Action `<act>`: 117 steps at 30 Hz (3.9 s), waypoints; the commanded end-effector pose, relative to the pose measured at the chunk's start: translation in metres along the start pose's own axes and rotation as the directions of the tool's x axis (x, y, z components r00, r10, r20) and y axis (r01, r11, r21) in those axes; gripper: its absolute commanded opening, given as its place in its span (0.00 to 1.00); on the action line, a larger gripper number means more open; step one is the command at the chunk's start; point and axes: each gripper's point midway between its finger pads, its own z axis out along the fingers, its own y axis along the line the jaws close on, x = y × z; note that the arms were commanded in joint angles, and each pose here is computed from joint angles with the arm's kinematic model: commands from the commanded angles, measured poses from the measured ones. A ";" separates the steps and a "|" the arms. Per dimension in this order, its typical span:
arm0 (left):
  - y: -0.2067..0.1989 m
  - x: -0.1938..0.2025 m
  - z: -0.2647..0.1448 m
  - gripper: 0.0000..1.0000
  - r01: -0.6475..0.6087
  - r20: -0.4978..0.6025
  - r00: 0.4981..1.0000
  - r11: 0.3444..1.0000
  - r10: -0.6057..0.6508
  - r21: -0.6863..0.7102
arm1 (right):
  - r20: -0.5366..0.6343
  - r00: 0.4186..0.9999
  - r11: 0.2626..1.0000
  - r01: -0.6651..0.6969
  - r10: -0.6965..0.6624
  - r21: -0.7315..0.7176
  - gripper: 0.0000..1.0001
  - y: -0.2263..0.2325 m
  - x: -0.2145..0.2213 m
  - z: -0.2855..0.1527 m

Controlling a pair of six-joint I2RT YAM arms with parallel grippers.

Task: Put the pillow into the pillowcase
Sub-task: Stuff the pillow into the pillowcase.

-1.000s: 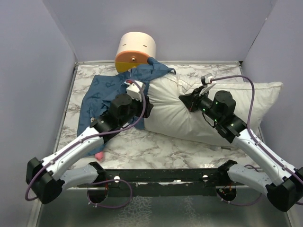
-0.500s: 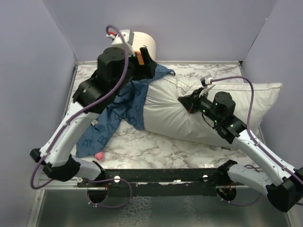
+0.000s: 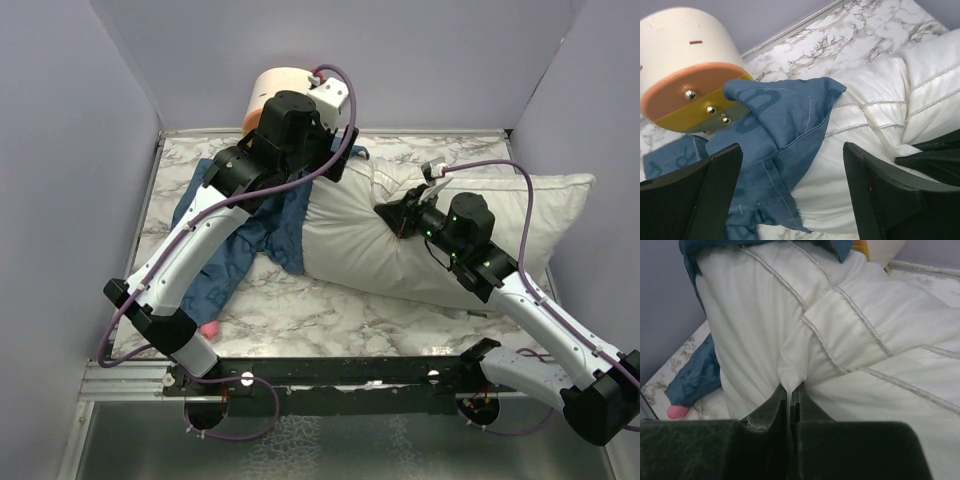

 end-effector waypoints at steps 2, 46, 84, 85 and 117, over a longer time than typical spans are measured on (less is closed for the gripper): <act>-0.007 -0.007 0.010 0.85 -0.335 0.072 0.941 0.938 0.329 0.093 | -0.141 0.989 0.999 -0.038 0.033 -0.033 0.01 0.005 0.036 -0.005; -0.143 -0.106 -0.049 0.00 0.255 0.086 0.756 0.412 -0.649 0.875 | 0.123 0.992 1.000 -0.008 0.006 0.017 0.01 0.002 -0.062 0.046; -0.038 -0.055 -0.023 0.00 0.482 0.201 0.703 0.665 -0.682 0.570 | -0.031 0.935 0.936 0.353 -0.353 -0.008 0.94 -0.008 -0.050 0.038; -0.040 -0.059 -0.026 0.00 0.473 0.201 0.705 0.662 -0.680 0.581 | -0.047 0.936 0.937 0.349 -0.350 -0.017 0.94 -0.009 -0.044 0.044; -0.090 -0.044 0.030 0.00 0.565 0.021 0.648 0.499 -0.761 0.657 | 0.001 1.000 0.961 -0.019 0.020 -0.275 0.04 0.053 0.016 0.053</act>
